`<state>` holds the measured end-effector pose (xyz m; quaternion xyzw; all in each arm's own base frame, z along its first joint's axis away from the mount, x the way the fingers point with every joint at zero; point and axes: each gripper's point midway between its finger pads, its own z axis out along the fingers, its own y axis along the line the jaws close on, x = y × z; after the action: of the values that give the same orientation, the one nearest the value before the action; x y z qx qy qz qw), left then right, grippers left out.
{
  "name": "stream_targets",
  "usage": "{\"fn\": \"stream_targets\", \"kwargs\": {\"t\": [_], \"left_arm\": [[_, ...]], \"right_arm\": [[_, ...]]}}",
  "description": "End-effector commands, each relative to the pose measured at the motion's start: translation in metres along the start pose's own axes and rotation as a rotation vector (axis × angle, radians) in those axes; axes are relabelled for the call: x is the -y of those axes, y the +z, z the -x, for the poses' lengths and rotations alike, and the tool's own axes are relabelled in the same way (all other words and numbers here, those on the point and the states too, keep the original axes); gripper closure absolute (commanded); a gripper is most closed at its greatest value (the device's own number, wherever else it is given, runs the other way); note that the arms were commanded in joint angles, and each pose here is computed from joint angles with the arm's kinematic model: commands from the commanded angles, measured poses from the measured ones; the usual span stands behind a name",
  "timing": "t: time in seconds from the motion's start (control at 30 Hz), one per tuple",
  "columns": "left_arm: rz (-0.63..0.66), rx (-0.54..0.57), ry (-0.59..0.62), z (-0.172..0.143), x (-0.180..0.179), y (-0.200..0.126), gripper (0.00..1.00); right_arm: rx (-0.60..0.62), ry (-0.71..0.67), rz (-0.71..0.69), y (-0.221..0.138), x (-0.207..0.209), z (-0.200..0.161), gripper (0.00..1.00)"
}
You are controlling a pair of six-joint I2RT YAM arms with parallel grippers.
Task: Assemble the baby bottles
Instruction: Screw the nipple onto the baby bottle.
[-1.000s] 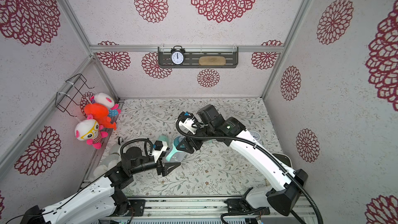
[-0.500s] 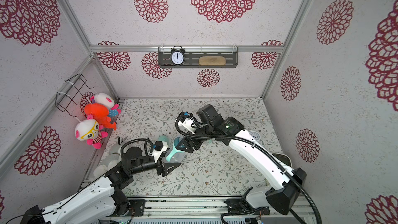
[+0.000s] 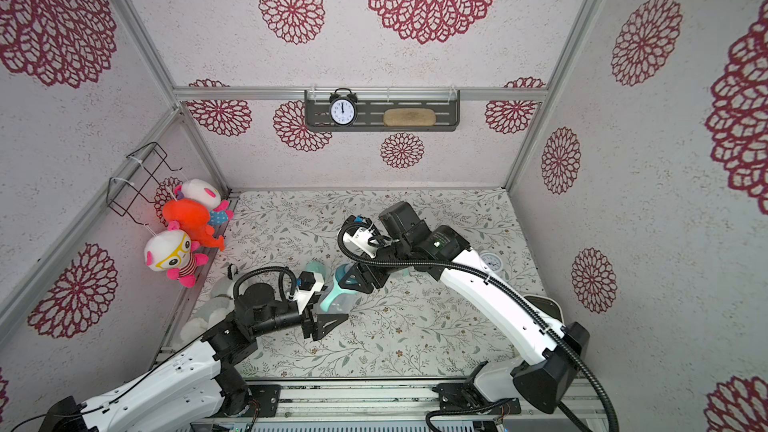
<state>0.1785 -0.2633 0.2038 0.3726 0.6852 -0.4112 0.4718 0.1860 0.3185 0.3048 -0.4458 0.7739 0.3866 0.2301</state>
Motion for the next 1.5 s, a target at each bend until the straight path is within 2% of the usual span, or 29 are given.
{"fn": "stream_targets", "kwargs": {"t": [0.0, 0.17, 0.3, 0.4, 0.47, 0.6, 0.8, 1.1, 1.27, 1.37, 1.47], "left_arm": [[0.018, 0.075, 0.031, 0.030, 0.000, -0.005, 1.00], [0.088, 0.090, 0.037, 0.033, -0.011, -0.007, 1.00], [0.165, 0.123, 0.064, 0.036, -0.022, -0.011, 1.00], [0.223, 0.136, 0.088, 0.036, -0.030, -0.013, 1.00], [0.248, 0.137, 0.107, 0.036, -0.031, -0.012, 1.00], [0.294, 0.127, 0.157, 0.036, -0.032, -0.012, 1.00], [0.346, 0.087, 0.197, 0.030, -0.035, -0.009, 1.00], [0.396, 0.015, 0.254, 0.019, -0.037, 0.002, 1.00], [0.414, -0.001, 0.276, 0.017, -0.036, 0.003, 1.00], [0.409, 0.012, 0.270, 0.016, -0.034, 0.002, 1.00], [0.417, 0.041, 0.272, 0.019, -0.035, -0.003, 1.00]], "right_arm": [[0.014, 0.017, 0.028, -0.001, -0.004, 0.003, 0.42], [0.015, 0.112, -0.008, 0.003, 0.005, 0.001, 0.56], [0.046, 0.232, 0.014, 0.005, 0.002, 0.006, 0.76], [0.096, 0.353, -0.030, 0.004, 0.012, 0.013, 0.94], [0.109, 0.427, -0.036, 0.006, 0.016, 0.016, 1.00], [0.120, 0.533, -0.026, 0.013, 0.018, 0.019, 1.00], [0.096, 0.731, -0.088, 0.024, 0.035, 0.012, 1.00], [0.092, 0.940, -0.077, 0.031, 0.040, 0.017, 1.00], [0.106, 0.991, -0.085, 0.031, 0.043, 0.020, 1.00], [0.125, 0.967, -0.091, 0.027, 0.043, 0.023, 1.00], [0.152, 0.921, -0.099, 0.019, 0.041, 0.027, 0.79]]}}
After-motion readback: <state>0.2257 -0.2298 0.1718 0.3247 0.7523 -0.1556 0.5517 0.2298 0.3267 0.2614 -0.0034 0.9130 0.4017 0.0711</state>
